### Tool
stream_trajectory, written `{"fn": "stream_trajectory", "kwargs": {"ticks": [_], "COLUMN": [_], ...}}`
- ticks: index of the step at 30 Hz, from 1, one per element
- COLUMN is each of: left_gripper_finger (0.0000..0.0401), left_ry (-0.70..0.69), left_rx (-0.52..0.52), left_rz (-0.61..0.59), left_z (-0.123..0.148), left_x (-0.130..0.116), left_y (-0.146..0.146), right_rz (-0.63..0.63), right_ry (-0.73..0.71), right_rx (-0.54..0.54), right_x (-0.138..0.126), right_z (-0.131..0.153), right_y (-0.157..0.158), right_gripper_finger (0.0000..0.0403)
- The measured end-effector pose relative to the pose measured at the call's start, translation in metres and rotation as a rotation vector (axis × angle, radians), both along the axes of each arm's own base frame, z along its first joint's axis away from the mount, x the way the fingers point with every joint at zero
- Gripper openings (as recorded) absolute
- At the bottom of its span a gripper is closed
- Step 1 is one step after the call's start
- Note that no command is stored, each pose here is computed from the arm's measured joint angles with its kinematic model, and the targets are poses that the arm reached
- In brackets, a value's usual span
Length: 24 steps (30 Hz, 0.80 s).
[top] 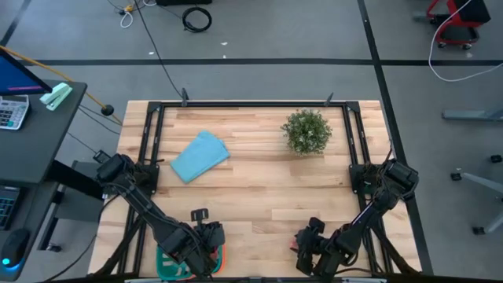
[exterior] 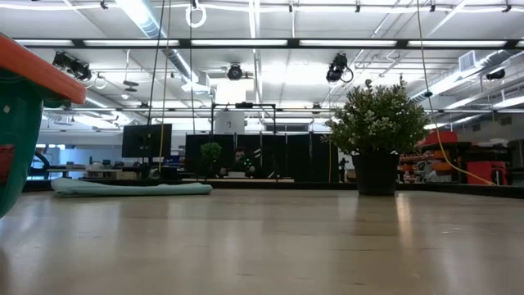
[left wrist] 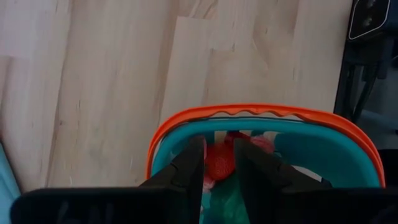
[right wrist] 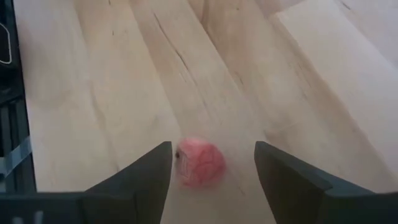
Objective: Pick and placing Produce into tupperware
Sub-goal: Put the pink peach into the blue basket
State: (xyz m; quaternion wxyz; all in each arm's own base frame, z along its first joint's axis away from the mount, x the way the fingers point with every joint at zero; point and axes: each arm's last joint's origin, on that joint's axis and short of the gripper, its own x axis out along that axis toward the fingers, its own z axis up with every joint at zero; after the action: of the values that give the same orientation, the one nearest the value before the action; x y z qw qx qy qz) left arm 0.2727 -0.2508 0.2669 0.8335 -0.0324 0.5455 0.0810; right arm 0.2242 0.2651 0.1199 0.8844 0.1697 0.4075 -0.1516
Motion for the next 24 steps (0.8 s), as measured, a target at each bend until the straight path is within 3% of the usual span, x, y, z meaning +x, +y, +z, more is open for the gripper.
{"fn": "stream_trajectory", "kwargs": {"ticks": [13, 24], "left_gripper_finger": [0.0082, 0.0071], "left_ry": [0.000, 0.004], "left_rx": [0.000, 0.016], "left_rz": [0.000, -0.035], "left_z": [0.000, 0.000], "left_x": [0.000, 0.001], "left_y": [0.000, 0.001], "right_rz": [-0.080, -0.132], "right_ry": [0.009, -0.030], "right_rx": [0.023, -0.002], "right_x": [-0.009, -0.002], "right_z": [-0.013, -0.012], "right_y": [-0.010, -0.017], "right_gripper_finger": [0.0222, 0.0064]}}
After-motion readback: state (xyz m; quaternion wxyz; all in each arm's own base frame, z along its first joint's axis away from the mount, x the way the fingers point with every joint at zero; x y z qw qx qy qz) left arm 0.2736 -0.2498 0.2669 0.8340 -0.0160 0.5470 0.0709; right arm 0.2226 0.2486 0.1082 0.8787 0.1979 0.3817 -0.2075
